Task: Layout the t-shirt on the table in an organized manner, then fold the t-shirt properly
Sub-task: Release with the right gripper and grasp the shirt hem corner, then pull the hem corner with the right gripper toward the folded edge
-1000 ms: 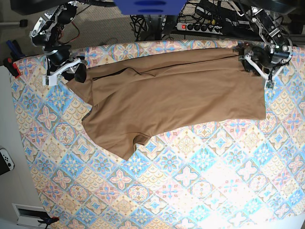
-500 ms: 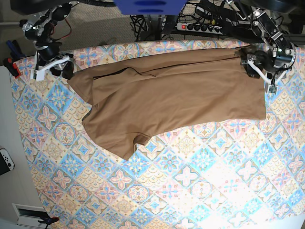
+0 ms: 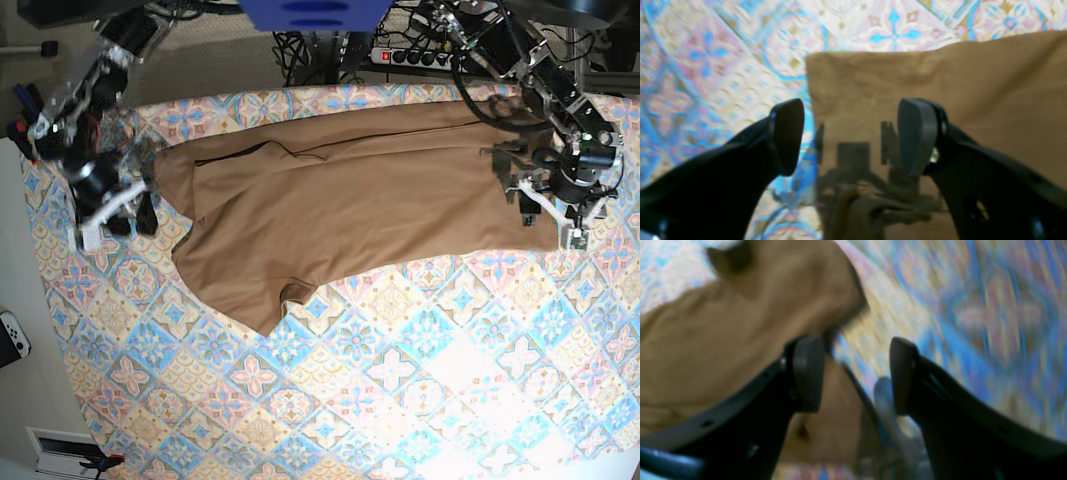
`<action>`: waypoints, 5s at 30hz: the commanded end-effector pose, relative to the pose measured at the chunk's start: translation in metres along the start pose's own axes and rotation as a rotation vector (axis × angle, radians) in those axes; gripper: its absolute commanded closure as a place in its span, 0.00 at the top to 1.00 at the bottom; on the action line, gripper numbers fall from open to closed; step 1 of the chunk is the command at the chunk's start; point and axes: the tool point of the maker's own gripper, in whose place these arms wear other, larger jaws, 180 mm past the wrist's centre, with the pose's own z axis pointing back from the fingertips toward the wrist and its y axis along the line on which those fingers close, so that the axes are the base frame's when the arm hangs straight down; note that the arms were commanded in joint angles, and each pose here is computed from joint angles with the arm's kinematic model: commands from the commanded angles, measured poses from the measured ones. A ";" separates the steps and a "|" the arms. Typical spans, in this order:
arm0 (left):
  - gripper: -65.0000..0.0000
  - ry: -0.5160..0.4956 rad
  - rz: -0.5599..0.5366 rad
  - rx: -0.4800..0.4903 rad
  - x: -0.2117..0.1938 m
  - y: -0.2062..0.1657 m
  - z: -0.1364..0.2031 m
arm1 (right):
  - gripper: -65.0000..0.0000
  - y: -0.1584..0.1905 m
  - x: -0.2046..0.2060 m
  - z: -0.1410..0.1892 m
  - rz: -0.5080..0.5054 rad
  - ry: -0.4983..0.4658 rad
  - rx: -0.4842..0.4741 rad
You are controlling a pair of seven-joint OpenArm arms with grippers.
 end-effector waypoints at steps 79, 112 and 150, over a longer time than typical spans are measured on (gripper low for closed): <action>0.65 0.025 -0.034 0.076 0.001 0.013 0.002 | 0.00 0.053 0.016 -0.115 0.594 0.211 0.127; 0.65 0.033 -0.034 0.074 -0.003 0.012 0.002 | 0.49 0.119 -0.005 -0.050 0.705 0.085 0.218; 0.65 0.034 -0.035 0.075 -0.003 0.013 0.002 | 0.49 0.023 0.024 -0.156 0.241 0.131 0.206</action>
